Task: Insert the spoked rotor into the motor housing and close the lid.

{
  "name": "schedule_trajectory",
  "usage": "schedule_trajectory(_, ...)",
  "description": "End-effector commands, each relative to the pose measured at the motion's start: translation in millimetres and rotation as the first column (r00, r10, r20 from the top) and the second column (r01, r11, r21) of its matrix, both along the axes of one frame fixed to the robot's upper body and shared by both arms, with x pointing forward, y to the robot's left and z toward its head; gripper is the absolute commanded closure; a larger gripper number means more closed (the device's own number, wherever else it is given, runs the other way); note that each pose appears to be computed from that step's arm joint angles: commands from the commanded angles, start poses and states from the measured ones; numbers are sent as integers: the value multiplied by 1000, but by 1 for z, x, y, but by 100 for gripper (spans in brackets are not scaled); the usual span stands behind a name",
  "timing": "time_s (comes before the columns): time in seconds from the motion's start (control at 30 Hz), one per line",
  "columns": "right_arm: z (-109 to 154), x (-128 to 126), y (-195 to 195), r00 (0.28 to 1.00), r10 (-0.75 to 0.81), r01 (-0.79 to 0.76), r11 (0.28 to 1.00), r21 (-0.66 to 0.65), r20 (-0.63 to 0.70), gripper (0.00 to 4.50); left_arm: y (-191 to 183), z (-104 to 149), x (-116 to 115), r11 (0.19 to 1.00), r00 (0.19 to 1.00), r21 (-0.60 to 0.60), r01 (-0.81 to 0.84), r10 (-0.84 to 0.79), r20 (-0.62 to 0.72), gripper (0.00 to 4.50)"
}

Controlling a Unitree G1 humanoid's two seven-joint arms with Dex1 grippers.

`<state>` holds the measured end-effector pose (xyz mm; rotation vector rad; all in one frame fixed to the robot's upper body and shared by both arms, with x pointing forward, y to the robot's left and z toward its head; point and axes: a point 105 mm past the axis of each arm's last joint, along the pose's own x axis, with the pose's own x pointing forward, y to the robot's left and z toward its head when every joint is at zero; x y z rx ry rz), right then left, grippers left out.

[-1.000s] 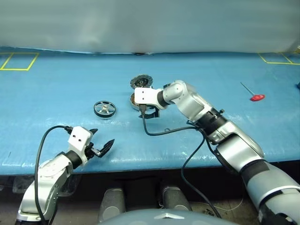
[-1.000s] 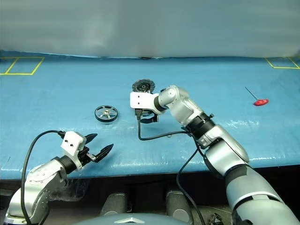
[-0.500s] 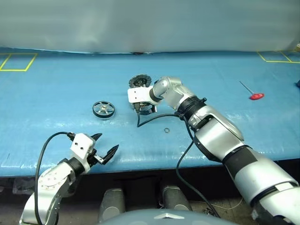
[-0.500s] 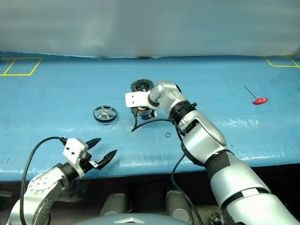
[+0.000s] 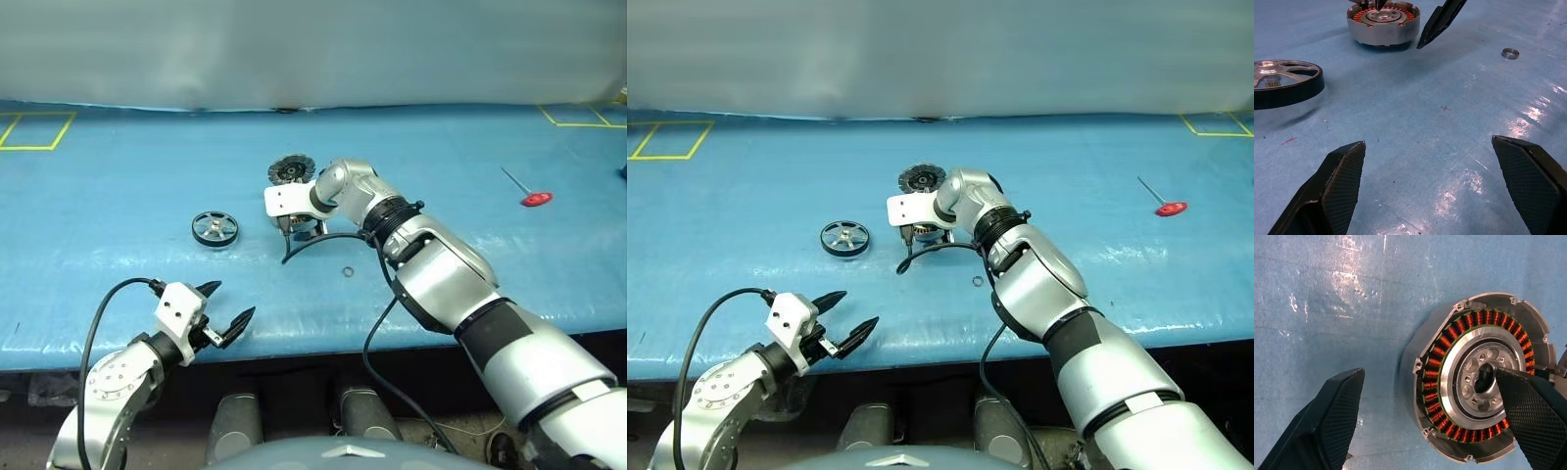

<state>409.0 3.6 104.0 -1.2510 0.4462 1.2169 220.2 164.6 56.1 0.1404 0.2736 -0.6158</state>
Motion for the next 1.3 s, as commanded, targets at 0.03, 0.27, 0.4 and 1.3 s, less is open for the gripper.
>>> schedule_trajectory(0.03,10,1,7,1000,12,-13,1000,16,22,2,-6,13,0,1000,998,-7,11,-10,64,0)
schedule_trajectory(0.27,5,2,5,1000,1,-1,1000,4,26,42,-6,13,-1,1000,997,-10,-9,9,70,0)
schedule_trajectory(0.4,4,1,7,1000,9,-9,1000,2,28,162,-6,12,-2,1000,998,-10,-11,11,68,0)
schedule_trajectory(1.3,-55,-87,24,946,204,-177,976,125,-252,247,-12,8,3,999,999,-23,32,-31,40,0)
